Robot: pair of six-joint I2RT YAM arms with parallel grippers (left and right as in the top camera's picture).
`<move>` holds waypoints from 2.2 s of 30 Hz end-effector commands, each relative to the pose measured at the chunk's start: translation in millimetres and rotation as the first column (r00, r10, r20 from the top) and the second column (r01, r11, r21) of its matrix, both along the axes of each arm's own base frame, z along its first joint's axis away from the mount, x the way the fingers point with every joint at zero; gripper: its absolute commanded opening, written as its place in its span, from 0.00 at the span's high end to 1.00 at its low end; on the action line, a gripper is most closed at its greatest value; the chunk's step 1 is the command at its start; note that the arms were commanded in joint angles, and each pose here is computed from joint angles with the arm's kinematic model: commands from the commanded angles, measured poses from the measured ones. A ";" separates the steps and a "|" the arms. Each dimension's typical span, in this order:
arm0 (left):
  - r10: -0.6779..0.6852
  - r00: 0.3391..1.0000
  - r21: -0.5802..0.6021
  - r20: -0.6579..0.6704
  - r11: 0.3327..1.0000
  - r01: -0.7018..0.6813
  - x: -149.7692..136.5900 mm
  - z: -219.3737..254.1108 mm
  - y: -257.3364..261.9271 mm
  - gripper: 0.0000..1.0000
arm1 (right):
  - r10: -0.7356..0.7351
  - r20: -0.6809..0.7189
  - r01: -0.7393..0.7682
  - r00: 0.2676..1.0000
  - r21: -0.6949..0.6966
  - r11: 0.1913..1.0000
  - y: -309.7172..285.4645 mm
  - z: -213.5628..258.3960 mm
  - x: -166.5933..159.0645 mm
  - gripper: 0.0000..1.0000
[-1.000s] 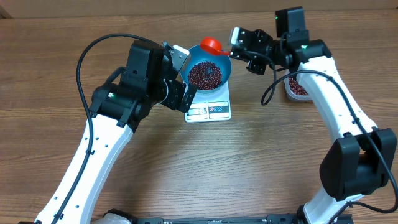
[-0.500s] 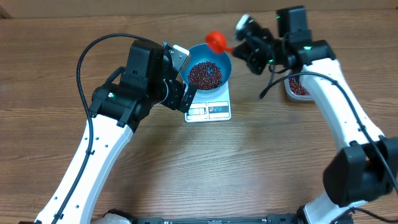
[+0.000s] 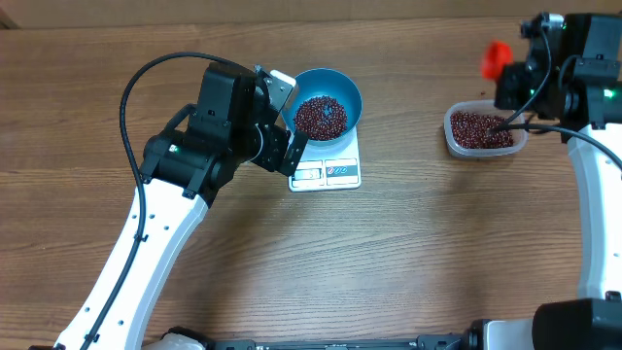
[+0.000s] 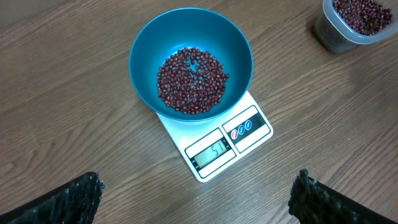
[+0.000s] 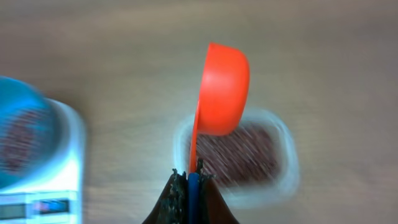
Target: Scoop item into bowl and weigh 150g on scale
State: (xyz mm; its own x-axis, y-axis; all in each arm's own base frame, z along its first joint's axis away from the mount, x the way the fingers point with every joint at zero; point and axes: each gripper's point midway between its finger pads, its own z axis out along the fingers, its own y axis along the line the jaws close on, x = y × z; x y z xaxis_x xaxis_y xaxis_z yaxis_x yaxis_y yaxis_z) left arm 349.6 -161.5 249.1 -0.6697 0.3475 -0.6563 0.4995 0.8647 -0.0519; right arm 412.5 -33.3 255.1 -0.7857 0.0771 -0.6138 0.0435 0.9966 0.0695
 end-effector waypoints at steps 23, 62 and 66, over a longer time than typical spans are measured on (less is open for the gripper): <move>-0.018 1.000 -0.005 0.016 1.000 0.018 0.8 5.6 -0.7 0.00 | 0.056 -0.525 -0.215 0.849 -0.247 0.945 -42.4 -157.7 -11.7 0.96; -0.018 1.000 -0.005 0.016 1.000 0.018 0.8 5.6 -0.7 0.00 | 0.410 -0.365 -0.324 0.836 0.275 0.905 7.9 -154.0 -19.4 0.96; -0.018 1.000 -0.005 0.016 1.000 0.018 0.8 5.6 -0.7 0.00 | 0.423 -0.335 -0.325 0.842 0.310 0.893 -0.6 -150.9 -22.2 0.96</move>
